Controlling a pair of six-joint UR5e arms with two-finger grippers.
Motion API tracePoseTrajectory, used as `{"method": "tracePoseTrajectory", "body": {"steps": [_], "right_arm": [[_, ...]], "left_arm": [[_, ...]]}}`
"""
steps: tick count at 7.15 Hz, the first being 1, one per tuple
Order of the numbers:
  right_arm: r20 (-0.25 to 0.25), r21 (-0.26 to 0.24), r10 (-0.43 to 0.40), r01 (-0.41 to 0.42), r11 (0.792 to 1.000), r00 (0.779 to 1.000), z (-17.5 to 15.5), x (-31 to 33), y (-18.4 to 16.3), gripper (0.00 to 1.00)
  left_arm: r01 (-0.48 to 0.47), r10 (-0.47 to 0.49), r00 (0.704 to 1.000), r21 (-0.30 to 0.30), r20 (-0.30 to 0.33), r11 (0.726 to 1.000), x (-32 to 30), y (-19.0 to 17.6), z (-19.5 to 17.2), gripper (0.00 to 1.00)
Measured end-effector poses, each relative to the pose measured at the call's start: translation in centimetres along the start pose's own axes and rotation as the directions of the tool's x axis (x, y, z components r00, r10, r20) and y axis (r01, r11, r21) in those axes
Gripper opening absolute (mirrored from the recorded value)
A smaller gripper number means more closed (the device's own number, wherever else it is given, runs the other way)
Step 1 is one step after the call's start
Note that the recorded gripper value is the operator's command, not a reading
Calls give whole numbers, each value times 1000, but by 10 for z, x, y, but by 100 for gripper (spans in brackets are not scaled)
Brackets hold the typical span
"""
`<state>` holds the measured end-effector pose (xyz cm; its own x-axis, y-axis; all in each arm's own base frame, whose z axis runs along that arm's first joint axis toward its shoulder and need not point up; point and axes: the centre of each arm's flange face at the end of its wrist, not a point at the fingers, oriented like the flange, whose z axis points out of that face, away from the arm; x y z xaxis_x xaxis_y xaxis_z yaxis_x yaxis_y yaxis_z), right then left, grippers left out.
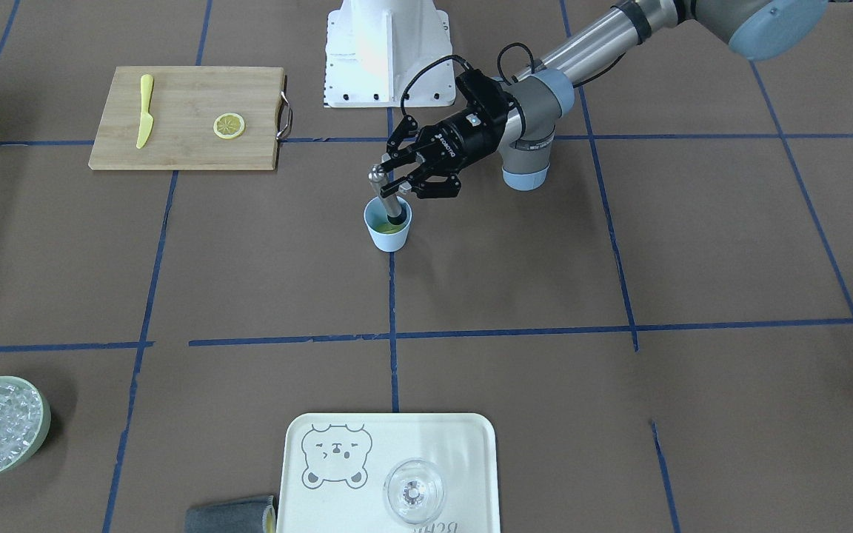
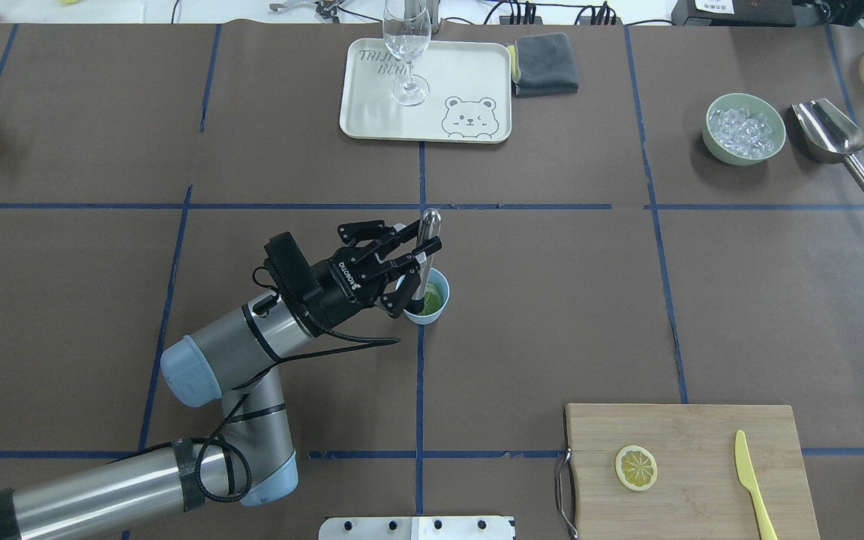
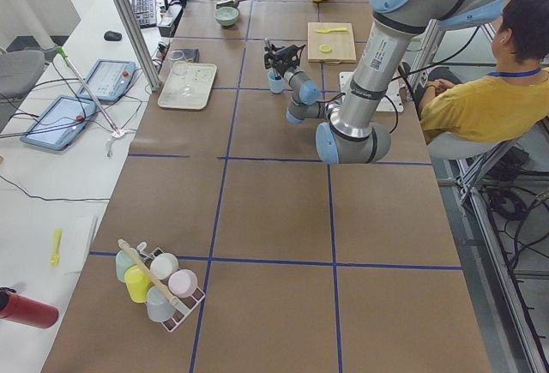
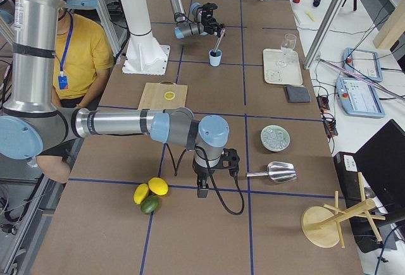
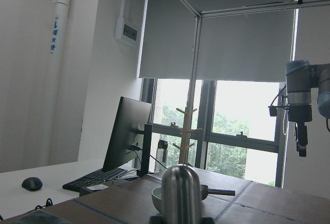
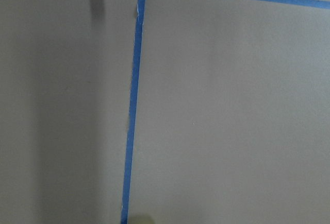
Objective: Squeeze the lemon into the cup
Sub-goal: 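Press the muddler down onto the lemon slice inside the cup, then lift the muddler out of the cup and carry it back toward its spot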
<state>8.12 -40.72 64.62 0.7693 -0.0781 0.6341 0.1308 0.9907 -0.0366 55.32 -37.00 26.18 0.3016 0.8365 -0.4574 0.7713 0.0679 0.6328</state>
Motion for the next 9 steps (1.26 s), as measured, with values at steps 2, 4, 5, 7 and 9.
{"method": "tracePoseTrajectory", "body": {"steps": [2,4,5,7,9], "right_arm": [[2,-1,3,-3,1000,1000,1,1,0,100],[4,1,5,-5,1000,1000,0,2,1,100],[4,3,5,-5,1000,1000,0,2,1,100],[5,4,6,-6,1000,1000,-1,3,1,100],[6,5,5,-5,1000,1000,-1,2,1,100]], "left_arm": [[2,-2,1000,-7,8,1000,2,5,-1,0],[11,-11,1000,17,-4,1000,10,-7,8,0],[18,-17,1000,48,-16,999,15,-22,13,0],[10,-9,1000,72,-11,997,22,-64,28,0],[-45,48,997,-47,55,998,34,-123,58,0]]}}
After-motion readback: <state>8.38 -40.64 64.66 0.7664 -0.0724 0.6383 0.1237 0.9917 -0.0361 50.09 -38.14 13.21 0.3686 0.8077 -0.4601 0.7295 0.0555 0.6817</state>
